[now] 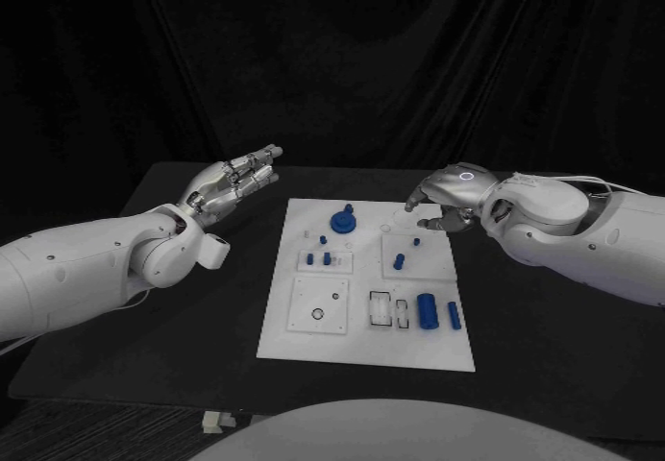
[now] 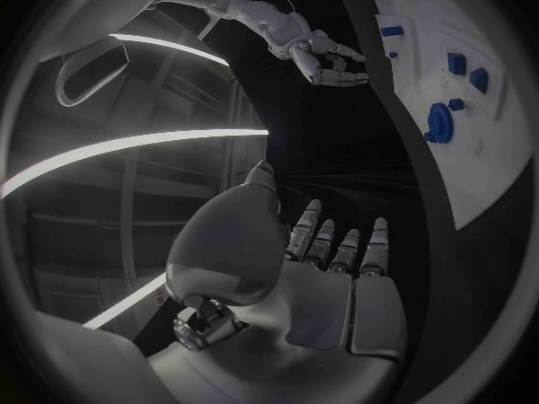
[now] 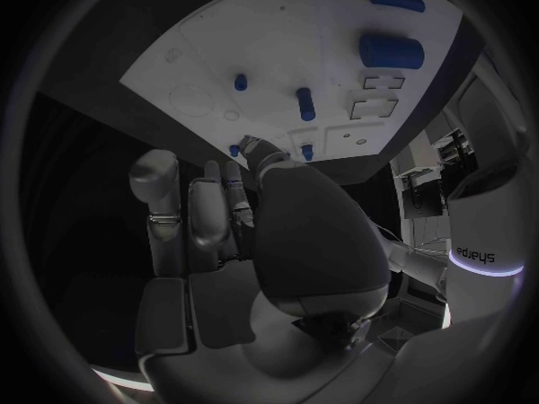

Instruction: Assemble the parts on the task board

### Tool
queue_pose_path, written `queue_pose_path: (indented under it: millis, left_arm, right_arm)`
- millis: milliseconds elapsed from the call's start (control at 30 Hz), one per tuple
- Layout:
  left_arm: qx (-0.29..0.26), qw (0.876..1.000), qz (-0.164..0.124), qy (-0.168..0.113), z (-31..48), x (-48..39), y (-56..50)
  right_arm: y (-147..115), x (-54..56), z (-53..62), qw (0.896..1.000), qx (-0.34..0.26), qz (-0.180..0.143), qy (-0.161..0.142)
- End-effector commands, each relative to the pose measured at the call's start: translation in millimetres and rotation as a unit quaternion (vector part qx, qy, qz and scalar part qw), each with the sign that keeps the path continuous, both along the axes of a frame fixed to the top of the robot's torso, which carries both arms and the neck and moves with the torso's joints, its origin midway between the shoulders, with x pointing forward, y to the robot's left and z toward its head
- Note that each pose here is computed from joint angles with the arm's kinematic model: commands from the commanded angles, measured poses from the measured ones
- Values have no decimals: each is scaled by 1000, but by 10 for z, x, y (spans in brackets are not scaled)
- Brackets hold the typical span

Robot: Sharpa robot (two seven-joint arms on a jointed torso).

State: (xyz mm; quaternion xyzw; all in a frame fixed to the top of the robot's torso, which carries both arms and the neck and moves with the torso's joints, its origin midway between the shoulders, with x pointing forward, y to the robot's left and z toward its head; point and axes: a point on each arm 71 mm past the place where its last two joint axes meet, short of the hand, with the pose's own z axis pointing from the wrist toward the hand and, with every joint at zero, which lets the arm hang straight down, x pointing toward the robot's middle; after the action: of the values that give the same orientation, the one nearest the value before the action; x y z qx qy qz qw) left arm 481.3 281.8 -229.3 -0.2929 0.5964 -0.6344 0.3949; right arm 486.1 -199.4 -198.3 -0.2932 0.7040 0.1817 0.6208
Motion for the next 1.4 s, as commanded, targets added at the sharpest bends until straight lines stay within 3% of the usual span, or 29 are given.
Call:
queue_pose_path:
  millis: [33,233,500,1400]
  left_arm:
    - [-93,993,-15,-75,151,-60,-5]
    - [-98,993,-21,-69,135,-92,-20]
    - [-101,993,-30,-58,104,-107,-40]
    - [-103,993,-40,-42,48,-119,-74]
  right_arm:
    - [-16,-7,-120,999,-44,-8,31]
    - [-27,-17,-252,997,-52,-16,57]
    - [-41,-24,-332,996,-54,-20,67]
    - [-69,28,-515,998,-36,-23,55]
